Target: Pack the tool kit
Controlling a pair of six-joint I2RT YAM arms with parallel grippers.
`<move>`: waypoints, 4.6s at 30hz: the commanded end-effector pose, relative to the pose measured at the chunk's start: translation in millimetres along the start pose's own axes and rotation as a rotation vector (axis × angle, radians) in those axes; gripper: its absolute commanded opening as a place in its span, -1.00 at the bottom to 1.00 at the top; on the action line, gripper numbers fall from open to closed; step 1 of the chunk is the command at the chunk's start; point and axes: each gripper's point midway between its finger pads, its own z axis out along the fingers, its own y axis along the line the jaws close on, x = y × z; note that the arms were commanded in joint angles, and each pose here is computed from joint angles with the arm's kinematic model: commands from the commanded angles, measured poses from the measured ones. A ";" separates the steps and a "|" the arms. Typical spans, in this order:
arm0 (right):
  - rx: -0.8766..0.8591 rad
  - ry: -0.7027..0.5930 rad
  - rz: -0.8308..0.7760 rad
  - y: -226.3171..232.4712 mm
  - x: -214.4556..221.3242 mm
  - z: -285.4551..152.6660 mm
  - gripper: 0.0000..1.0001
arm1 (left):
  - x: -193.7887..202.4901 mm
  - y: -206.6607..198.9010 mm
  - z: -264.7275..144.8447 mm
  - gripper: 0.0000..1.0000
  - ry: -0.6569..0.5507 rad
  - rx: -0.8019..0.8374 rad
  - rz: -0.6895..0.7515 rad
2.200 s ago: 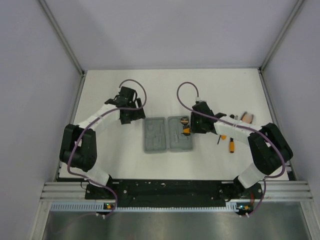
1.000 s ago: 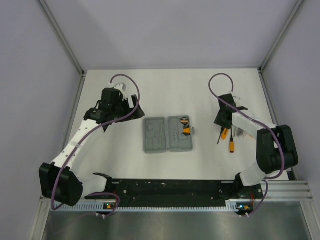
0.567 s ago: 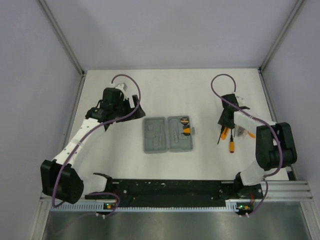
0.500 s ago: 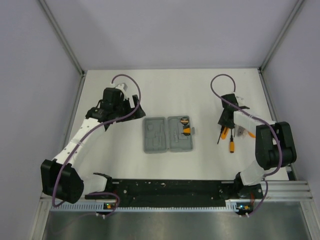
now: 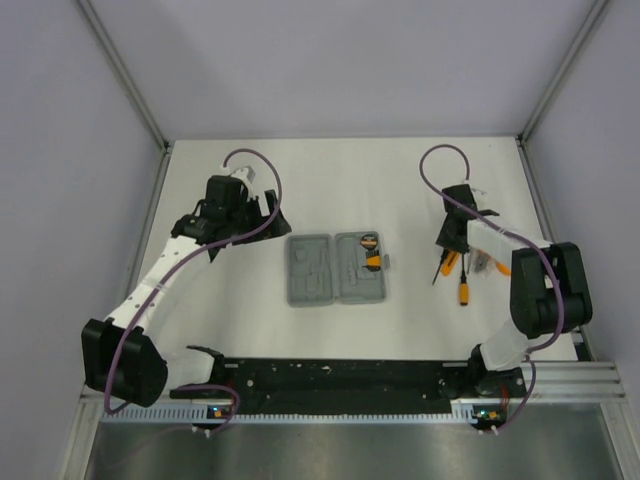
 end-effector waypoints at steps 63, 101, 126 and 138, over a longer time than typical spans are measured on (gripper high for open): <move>-0.829 -0.037 -0.189 266.9 43.2 -168.2 -0.88 | 22.3 6.6 25.6 0.85 0.076 0.018 -0.041; -0.645 0.059 -0.245 330.9 124.6 -99.7 -0.85 | 31.6 11.7 30.4 0.79 0.103 0.009 -0.051; -0.585 -0.021 -0.298 318.5 96.0 -143.0 -0.20 | 23.3 0.3 28.6 0.70 0.093 0.051 -0.064; -0.810 0.001 -0.372 282.5 134.6 -173.1 -0.56 | 19.0 -45.0 66.9 -0.14 0.132 0.333 -0.146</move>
